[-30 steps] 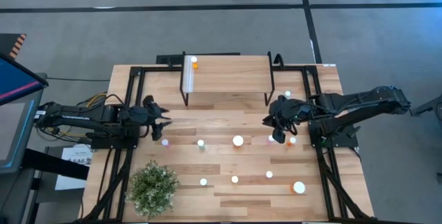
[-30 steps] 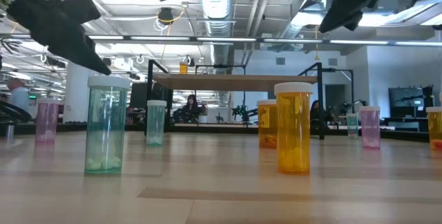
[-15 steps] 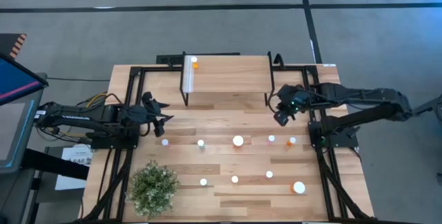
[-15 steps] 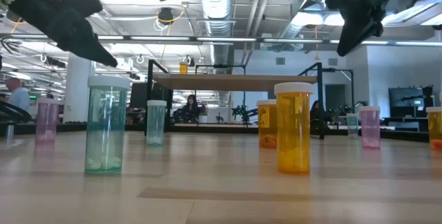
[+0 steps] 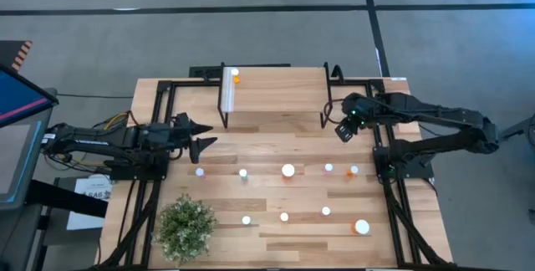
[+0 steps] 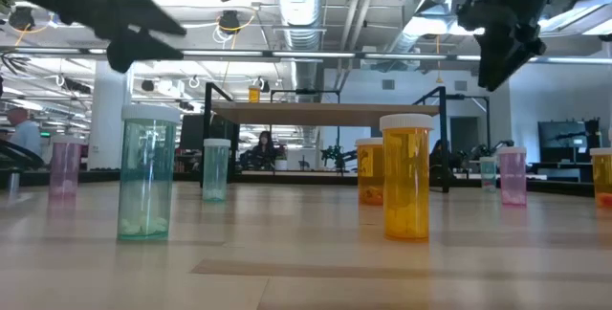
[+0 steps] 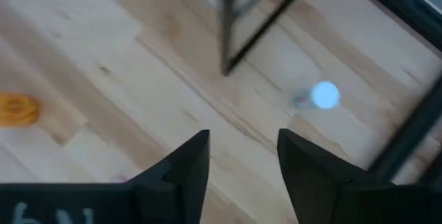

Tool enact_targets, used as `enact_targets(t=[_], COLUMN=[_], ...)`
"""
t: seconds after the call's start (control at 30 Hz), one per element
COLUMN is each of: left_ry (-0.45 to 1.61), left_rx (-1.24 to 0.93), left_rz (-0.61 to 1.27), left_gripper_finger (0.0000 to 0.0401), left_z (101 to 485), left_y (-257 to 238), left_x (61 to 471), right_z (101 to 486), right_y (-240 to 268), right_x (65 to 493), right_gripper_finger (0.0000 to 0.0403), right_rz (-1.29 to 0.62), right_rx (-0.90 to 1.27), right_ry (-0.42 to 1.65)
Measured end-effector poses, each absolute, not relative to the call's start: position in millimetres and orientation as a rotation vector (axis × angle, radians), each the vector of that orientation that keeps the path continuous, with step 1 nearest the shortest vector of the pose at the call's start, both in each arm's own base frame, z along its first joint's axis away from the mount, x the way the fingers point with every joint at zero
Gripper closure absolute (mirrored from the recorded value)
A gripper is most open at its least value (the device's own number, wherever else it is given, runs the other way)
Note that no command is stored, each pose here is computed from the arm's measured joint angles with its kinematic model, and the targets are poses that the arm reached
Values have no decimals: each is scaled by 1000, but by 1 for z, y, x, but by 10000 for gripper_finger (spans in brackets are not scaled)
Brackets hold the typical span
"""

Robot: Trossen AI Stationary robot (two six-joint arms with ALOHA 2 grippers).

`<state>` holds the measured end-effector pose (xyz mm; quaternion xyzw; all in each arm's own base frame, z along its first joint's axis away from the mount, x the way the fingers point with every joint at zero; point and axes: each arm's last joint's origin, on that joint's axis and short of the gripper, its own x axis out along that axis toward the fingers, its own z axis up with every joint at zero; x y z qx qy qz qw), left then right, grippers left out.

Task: Pick and place medicine bottles onto shelf by color
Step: Put the blue pill bottle on the shelf

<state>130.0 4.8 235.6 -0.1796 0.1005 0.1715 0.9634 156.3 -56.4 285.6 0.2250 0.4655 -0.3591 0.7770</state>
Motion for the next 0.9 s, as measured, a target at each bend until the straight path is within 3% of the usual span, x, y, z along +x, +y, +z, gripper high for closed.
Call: enact_targets(t=[0.2, 0.33, 0.53, 0.9], left_ry=[23, -89, -123, -124], left_rx=[-192, -205, -315, -329], left_rz=[188, 171, 166, 163], left_gripper_finger=[168, 168, 168, 168], left_z=[266, 277, 279, 279], left_y=[2, 1, 1, 1], left_x=[133, 133, 133, 133], right_z=[283, 278, 270, 234], right_y=[-74, -86, -104, -121], right_x=[150, 150, 152, 142], right_gripper_finger=[195, 198, 196, 195], right_rz=[-880, -934, -968, -948], right_rx=[546, 572, 583, 632], right_ry=[1022, 1044, 1090, 1084])
